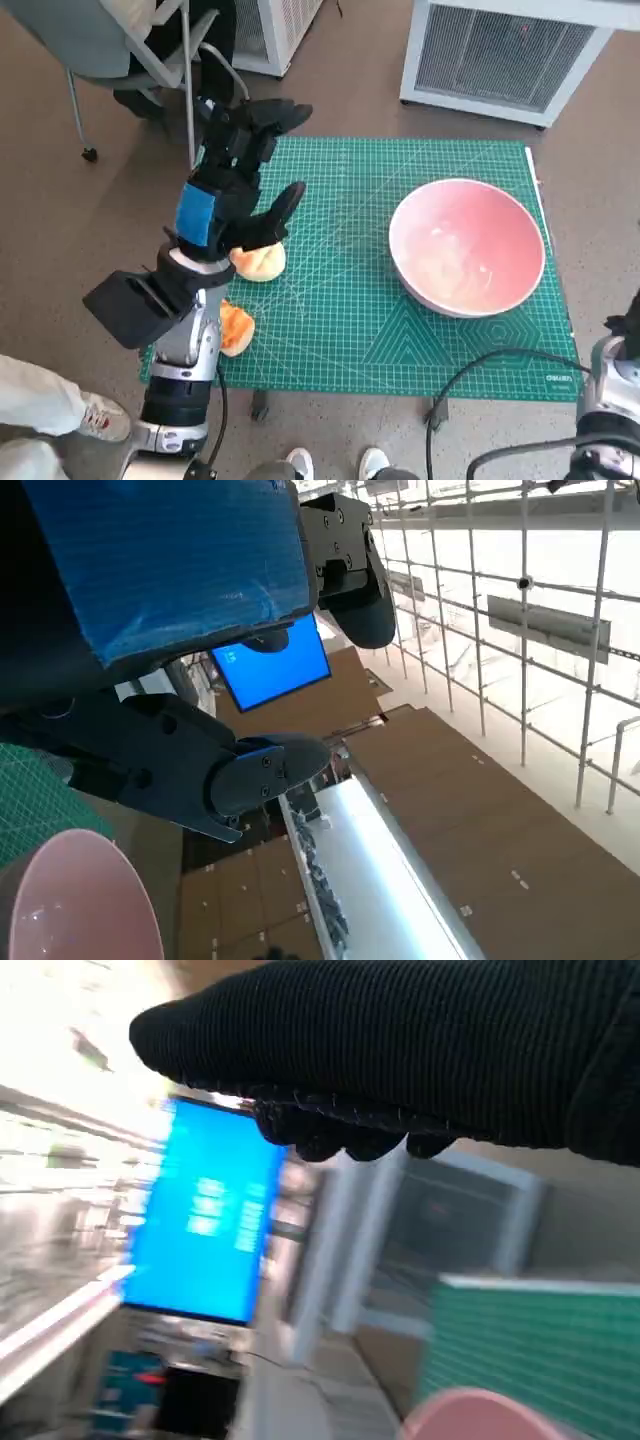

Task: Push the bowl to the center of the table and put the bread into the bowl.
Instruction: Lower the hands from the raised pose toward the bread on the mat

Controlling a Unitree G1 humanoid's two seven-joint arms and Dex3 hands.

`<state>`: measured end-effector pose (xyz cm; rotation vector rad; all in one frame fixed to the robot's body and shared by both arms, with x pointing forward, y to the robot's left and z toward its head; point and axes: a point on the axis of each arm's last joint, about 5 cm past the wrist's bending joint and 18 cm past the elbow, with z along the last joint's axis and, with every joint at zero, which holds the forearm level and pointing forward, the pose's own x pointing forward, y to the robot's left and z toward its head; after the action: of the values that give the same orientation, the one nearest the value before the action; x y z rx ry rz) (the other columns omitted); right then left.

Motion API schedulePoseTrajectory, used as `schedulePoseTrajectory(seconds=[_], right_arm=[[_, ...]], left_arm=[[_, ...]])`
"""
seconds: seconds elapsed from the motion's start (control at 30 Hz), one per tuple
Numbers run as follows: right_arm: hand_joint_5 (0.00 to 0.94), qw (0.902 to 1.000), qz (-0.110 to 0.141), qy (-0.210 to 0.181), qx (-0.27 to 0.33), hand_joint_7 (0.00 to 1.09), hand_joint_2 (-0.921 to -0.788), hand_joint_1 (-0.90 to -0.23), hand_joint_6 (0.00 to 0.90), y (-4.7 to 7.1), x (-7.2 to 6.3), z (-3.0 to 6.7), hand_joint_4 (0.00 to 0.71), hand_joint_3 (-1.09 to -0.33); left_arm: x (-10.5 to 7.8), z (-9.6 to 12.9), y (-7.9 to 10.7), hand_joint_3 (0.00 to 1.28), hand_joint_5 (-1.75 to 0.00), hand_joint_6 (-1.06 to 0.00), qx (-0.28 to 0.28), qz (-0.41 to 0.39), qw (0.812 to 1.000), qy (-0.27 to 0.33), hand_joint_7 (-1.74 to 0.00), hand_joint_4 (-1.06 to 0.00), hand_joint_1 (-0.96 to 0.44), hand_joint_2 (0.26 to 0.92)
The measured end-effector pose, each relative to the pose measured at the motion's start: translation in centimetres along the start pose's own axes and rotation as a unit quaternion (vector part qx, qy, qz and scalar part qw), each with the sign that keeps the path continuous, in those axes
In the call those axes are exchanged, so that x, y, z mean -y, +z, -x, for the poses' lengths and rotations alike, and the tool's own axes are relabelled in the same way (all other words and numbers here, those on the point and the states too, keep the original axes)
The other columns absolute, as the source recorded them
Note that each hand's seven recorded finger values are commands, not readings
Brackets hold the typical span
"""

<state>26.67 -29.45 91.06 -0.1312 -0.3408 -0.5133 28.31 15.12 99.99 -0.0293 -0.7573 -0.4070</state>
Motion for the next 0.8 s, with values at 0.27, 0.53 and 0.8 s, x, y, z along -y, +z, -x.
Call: schedulePoseTrajectory(seconds=[0.27, 0.53, 0.8], right_arm=[[0.005, 0.9967, -0.023, 0.01, -0.077, 0.39, -0.921, -0.521, 0.118, -1.1, -1.7, 0.47, 0.243, -0.783], [0.012, 0.9899, -0.038, 0.037, -0.132, 0.4, -0.921, -0.515, 0.116, -1.6, -4.2, 0.91, 0.263, -0.793], [0.021, 0.9825, -0.051, 0.069, -0.165, 0.42, -0.921, -0.515, 0.124, -1.5, -6.4, 1.02, 0.289, -0.806]], left_arm=[[-0.4, 0.1, 0.1, 0.65, -0.82, 0.0, -0.001, -0.007, 1.0, 0.0, -1.04, 0.0, -0.29, 0.765], [-0.6, 0.1, 0.2, 0.65, -0.83, 0.0, -0.001, -0.01, 1.0, 0.0, -1.05, 0.0, -0.29, 0.764], [-1.0, 0.1, 0.7, 0.65, -0.84, 0.0, 0.006, -0.021, 1.0, -0.001, -1.05, 0.0, -0.29, 0.763]])
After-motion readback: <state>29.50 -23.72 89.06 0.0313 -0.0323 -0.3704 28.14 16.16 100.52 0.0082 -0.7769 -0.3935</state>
